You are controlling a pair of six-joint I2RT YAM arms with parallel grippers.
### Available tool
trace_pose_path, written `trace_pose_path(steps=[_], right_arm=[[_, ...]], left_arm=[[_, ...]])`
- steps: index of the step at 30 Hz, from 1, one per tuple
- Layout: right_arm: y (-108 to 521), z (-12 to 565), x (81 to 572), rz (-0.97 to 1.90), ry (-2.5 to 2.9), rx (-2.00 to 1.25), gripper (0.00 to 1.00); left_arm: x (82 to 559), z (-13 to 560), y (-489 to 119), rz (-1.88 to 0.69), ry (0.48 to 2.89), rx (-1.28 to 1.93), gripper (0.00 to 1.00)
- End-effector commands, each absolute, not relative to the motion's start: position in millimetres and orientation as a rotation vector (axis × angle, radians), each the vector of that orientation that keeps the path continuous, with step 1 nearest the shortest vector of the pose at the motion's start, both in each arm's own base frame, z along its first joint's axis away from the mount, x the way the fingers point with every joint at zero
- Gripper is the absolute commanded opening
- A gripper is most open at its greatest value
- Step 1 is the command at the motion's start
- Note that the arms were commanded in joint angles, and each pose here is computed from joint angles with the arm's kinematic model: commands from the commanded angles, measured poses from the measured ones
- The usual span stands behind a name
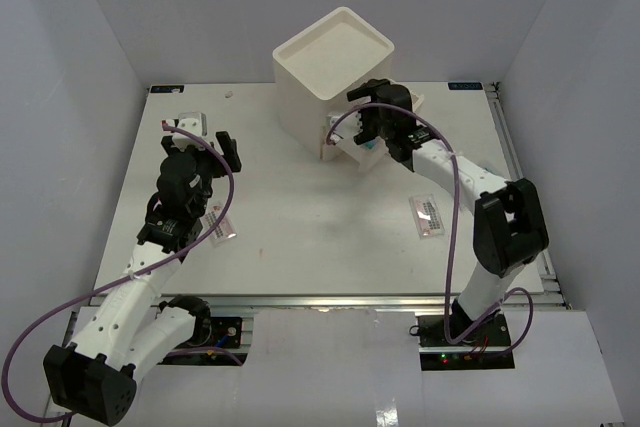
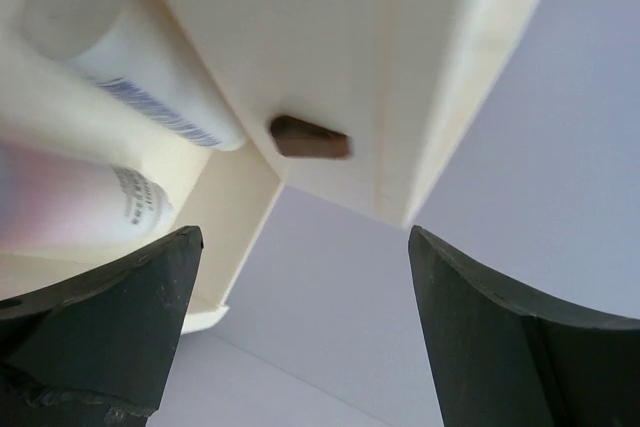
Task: Organize the makeup
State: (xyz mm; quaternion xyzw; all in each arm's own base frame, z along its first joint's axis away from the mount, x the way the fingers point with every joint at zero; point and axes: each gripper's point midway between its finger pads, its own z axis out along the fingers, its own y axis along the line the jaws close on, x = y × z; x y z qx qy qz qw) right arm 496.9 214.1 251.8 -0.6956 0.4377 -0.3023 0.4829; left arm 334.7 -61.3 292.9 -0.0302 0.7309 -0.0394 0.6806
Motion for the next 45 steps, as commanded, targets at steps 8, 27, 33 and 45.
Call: trace_pose_path(steps=[8,27,33,45], right_arm=[[186,294,410,0.292,1.622,-0.819,0.70],[106,164,479,0.423,2.074,0.093,0.08],[126,136,501,0.546,2.144,0.137,0.08],[183,179,531,0.850,2.040,0.038,0.08]], left_arm=[[330,292,-95,-0.256,1.650,0.076,0.90],[332,283,-107,-0.303,1.675,0.128,0.90],[334,280,-107,-0.298,1.684,0.131,0.90],[337,277,-108,-0.296,1.697,0.135,0.90]])
